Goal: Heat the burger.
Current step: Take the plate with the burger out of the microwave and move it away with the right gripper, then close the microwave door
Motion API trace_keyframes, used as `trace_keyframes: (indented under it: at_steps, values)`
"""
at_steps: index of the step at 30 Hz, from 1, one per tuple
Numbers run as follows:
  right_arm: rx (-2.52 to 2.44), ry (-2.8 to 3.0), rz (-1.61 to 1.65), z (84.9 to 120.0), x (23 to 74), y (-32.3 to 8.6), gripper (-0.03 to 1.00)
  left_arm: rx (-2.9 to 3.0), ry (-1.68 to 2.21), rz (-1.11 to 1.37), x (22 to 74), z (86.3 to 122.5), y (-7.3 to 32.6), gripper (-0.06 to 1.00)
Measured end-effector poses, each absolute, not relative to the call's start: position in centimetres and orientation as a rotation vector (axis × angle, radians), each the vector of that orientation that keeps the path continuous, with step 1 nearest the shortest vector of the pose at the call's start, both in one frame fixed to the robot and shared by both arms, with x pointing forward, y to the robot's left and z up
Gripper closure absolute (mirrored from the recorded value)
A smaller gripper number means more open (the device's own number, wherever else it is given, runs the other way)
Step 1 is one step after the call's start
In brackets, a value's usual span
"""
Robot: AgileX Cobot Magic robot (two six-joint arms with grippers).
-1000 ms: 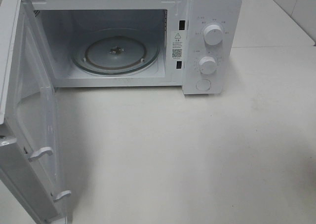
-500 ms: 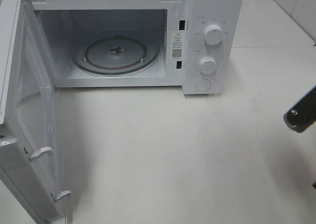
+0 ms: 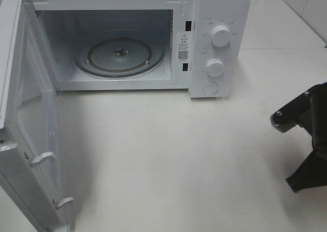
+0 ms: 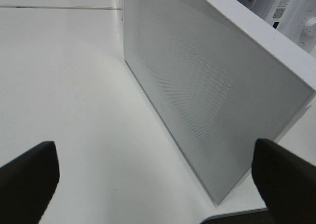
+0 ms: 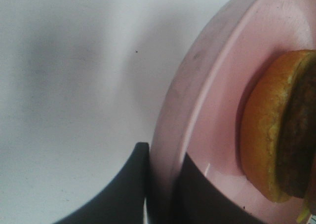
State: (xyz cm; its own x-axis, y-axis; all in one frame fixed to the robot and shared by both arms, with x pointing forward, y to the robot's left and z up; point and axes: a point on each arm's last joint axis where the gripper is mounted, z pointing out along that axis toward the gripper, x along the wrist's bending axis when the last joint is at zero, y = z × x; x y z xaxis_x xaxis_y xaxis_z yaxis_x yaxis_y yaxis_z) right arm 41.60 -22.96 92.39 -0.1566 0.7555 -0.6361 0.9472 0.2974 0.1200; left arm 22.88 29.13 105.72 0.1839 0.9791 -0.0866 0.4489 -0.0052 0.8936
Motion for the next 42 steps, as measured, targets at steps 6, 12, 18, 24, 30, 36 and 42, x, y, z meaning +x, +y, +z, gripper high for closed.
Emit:
trace_keyframes:
  at_steps: [6, 12, 18, 24, 30, 36, 42]
  values:
    - [1.572, 1.961, -0.413, 90.4, 42.4, -22.9, 0.86, 1.593, 1.396, 0.770, 22.9, 105.7, 29.1, -0.03]
    - [1.591, 1.953, -0.414, 88.5, 43.1, -22.9, 0.86, 1.593, 1.396, 0.770, 22.9, 105.7, 29.1, -0.03]
    - [1.581, 1.964, -0.395, 87.4, 43.4, -22.6, 0.85, 1.593, 1.396, 0.770, 22.9, 105.7, 29.1, -0.03]
    - [1.577, 1.959, -0.391, 87.4, 43.5, -22.6, 0.69, 1.593, 1.396, 0.770, 22.9, 105.7, 29.1, -0.03]
    - [1.596, 1.953, -0.400, 87.4, 43.4, -22.7, 0.50, 1.593, 1.396, 0.770, 22.9, 105.7, 29.1, -0.03]
    - [1.582, 1.967, -0.436, 87.4, 43.2, -22.8, 0.32, 1.593, 1.396, 0.770, 22.9, 105.7, 29.1, -0.03]
    - [1.577, 1.946, -0.474, 87.7, 43.1, -23.0, 0.29, 1.593, 1.396, 0.770, 22.9, 105.7, 29.1, -0.03]
